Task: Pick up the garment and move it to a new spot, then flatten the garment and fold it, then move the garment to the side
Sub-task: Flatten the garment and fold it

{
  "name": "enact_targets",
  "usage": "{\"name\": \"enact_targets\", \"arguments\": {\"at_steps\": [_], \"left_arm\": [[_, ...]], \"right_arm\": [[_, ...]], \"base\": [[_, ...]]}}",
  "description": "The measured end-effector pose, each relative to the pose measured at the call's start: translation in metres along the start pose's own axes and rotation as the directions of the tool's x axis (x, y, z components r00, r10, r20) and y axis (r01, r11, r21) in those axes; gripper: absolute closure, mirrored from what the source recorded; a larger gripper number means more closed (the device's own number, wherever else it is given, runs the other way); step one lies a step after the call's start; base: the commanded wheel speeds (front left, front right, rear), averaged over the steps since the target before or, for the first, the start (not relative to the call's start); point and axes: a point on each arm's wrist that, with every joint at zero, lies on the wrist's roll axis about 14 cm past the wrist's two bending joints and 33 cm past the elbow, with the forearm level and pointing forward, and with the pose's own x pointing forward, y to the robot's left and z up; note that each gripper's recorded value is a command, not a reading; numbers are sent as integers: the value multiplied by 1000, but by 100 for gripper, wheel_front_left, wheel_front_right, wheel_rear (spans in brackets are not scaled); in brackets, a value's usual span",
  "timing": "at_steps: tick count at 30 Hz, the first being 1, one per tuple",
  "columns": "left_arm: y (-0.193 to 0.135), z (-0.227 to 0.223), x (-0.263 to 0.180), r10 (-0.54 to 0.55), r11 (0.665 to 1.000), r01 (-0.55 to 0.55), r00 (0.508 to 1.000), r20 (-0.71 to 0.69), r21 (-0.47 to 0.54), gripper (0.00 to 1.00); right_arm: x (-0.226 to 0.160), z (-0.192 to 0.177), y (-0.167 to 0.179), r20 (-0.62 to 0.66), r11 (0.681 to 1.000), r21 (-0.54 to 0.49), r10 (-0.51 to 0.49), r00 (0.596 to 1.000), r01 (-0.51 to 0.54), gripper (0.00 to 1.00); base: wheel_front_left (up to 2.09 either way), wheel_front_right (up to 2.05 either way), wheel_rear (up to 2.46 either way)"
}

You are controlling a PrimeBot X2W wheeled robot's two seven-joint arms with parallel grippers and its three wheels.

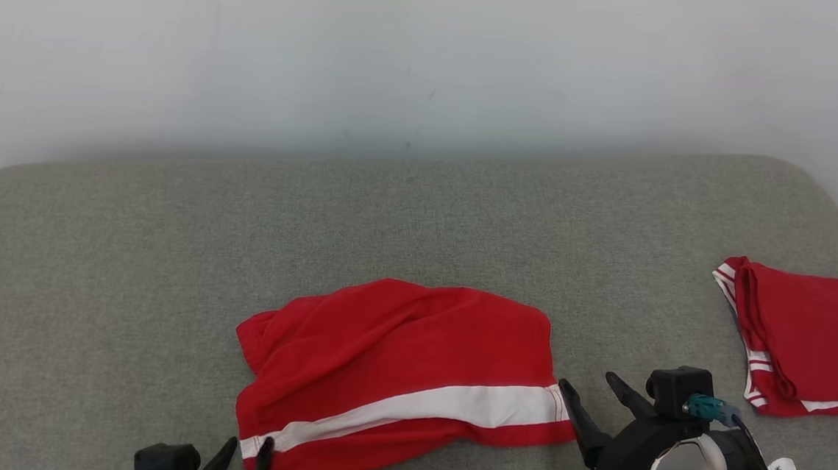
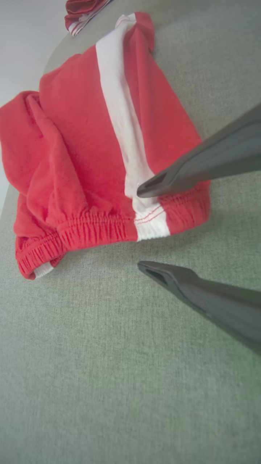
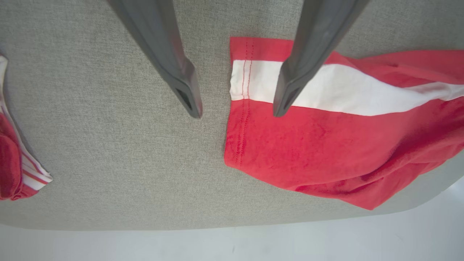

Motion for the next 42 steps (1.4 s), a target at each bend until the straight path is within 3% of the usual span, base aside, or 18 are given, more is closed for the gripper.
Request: {"name": "enact_targets", "arguments": {"at_steps": [2, 17, 30, 31, 32, 34, 35, 36, 42], "left_arm": [[1, 0, 1, 0, 1000, 0, 1000, -5, 1, 100], [3, -7, 7, -9, 1000, 9, 1000, -22, 6, 100], [9, -7, 7, 6, 1000, -6, 1000, -17, 3, 100], [9, -7, 7, 6, 1000, -6, 1000, -16, 2, 100], [9, -7, 7, 7, 1000, -7, 1000, -15, -2, 100], [9, -8, 7, 7, 1000, -7, 1000, -19, -4, 100], [9, -9, 7, 6, 1000, -6, 1000, -19, -4, 100], [9, -9, 7, 6, 1000, -6, 1000, -20, -6, 100], [9, -1, 9, 6, 1000, -6, 1000, 19, -11, 100]], "right_arm": [[1, -3, -2, -11, 1000, 1, -2, 1000, 2, 0], [18, -38, 5, -209, 998, 64, 29, 977, -16, 0], [27, -47, 24, -263, 992, 112, 85, 961, -57, 0], [27, -48, 24, -266, 992, 115, 85, 960, -56, 33], [27, -49, 23, -271, 992, 117, 85, 959, -54, 49], [27, -53, 22, -288, 992, 120, 82, 954, -48, 61], [27, -54, 22, -291, 991, 122, 80, 953, -46, 74], [27, -54, 21, -292, 991, 123, 80, 953, -45, 100], [33, -32, 19, -205, 992, 120, 72, 976, -48, 100]], "base": [[0, 0, 0], [0, 0, 0], [0, 0, 0], [0, 0, 0], [0, 0, 0], [0, 0, 0], [0, 0, 0], [0, 0, 0], [0, 0, 0]]}}
